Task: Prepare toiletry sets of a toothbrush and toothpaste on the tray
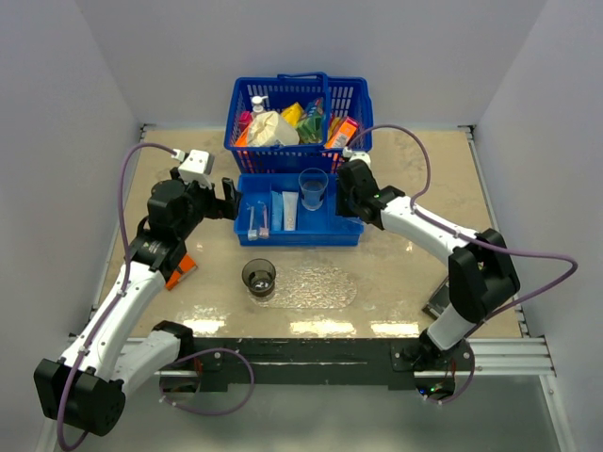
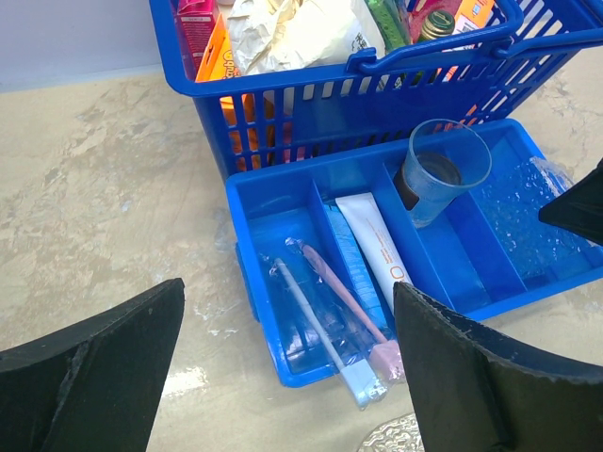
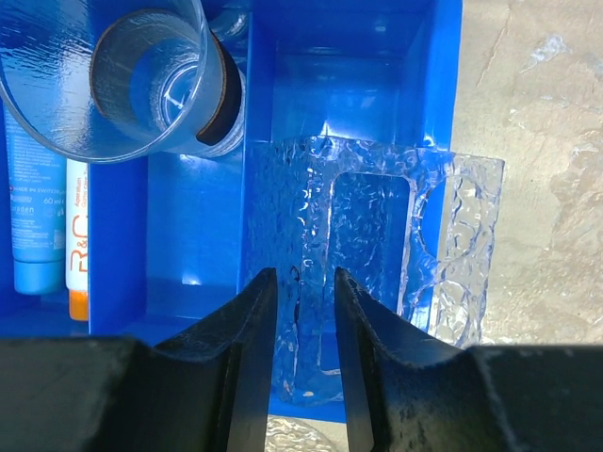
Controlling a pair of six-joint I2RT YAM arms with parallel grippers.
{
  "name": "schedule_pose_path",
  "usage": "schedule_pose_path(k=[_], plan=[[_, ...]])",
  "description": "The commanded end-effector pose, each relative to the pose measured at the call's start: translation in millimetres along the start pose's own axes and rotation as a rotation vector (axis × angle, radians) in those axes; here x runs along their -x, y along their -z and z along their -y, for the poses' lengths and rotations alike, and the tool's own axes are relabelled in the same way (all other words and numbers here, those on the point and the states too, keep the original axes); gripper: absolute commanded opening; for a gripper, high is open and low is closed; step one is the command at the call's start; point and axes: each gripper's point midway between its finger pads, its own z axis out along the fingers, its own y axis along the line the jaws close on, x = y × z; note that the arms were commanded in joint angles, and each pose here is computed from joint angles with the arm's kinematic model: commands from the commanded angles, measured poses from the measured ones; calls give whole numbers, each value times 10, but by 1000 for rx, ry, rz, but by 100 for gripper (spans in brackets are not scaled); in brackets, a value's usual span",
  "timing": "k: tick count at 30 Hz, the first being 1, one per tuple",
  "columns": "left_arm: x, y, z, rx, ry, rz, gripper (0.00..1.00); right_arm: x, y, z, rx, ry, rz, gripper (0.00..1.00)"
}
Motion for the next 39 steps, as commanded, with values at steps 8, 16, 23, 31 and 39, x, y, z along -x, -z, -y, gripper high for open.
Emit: schedule_pose_path(k=[8,16,23,31,39], plan=[[81,-11,17,-4,-15,35,96,130,47,-58,28,-28,42,24],[86,-7,15,-3,-15,37,96,264,123,-85,35,-33,69,6],[90,-10,4,2,-16,37,96,459,289,-139,65,-56,113,0],[75,-14,-1,4,-17,33,96,652,522,-76,56,-93,185,0],[74,-14,4,2,-18,33,96,751,705,-24,55,-110,234,0]])
